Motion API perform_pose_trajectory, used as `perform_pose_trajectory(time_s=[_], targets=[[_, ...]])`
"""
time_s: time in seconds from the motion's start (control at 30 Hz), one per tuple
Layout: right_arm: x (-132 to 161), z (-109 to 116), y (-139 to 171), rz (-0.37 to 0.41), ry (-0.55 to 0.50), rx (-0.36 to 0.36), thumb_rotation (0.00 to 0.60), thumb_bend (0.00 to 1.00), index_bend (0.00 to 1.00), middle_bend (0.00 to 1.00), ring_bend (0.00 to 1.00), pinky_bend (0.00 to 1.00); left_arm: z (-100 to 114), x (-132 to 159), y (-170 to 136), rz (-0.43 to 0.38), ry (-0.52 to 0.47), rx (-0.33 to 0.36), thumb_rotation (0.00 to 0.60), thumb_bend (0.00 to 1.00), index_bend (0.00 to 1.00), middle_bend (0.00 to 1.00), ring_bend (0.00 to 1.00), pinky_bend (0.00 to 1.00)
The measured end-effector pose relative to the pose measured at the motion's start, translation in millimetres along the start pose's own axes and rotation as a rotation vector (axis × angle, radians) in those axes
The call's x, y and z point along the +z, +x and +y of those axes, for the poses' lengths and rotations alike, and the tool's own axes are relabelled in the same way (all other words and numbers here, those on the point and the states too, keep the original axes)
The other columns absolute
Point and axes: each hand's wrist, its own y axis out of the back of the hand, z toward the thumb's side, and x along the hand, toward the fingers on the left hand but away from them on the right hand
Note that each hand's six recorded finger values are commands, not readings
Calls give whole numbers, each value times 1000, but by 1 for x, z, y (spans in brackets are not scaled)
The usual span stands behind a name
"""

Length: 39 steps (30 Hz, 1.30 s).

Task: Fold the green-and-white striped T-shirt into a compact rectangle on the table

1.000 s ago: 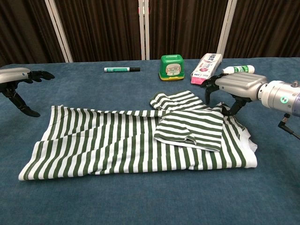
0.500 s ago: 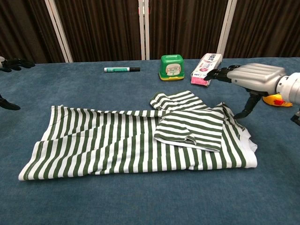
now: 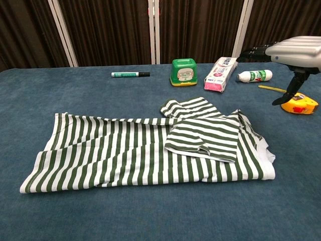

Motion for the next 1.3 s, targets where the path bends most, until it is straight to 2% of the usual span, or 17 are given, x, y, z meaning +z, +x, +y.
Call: perform_pose_trajectory(time_s=[0.2, 0.27, 0.4, 0.57, 1.0, 1.3], targets=[[14, 8, -22, 17, -13, 1, 600, 12, 95, 0, 0, 0, 1, -10, -20, 52, 30, 30, 600, 120, 0, 0, 0, 0], [21, 9, -31, 24, -20, 2, 600, 62, 167, 0, 0, 0, 2, -12, -25, 60, 40, 38, 600, 120, 0, 0, 0, 0], [36, 10, -54, 32, -25, 2, 600, 185, 249, 0, 0, 0, 5, -14, -29, 64, 52, 46, 600, 120, 0, 0, 0, 0], [49, 8, -80, 22, -5, 6, 600, 212, 327, 0, 0, 0, 5, -15, -27, 67, 48, 45, 600, 120, 0, 0, 0, 0], [85, -11, -145, -25, 22, 66, 600, 228, 340, 0, 0, 0, 2, -26, -17, 103, 47, 33, 600, 120, 0, 0, 0, 0], [105, -32, -172, -48, 27, 146, 600, 264, 342, 0, 0, 0, -2, -31, -13, 125, 57, 19, 600, 120, 0, 0, 0, 0]])
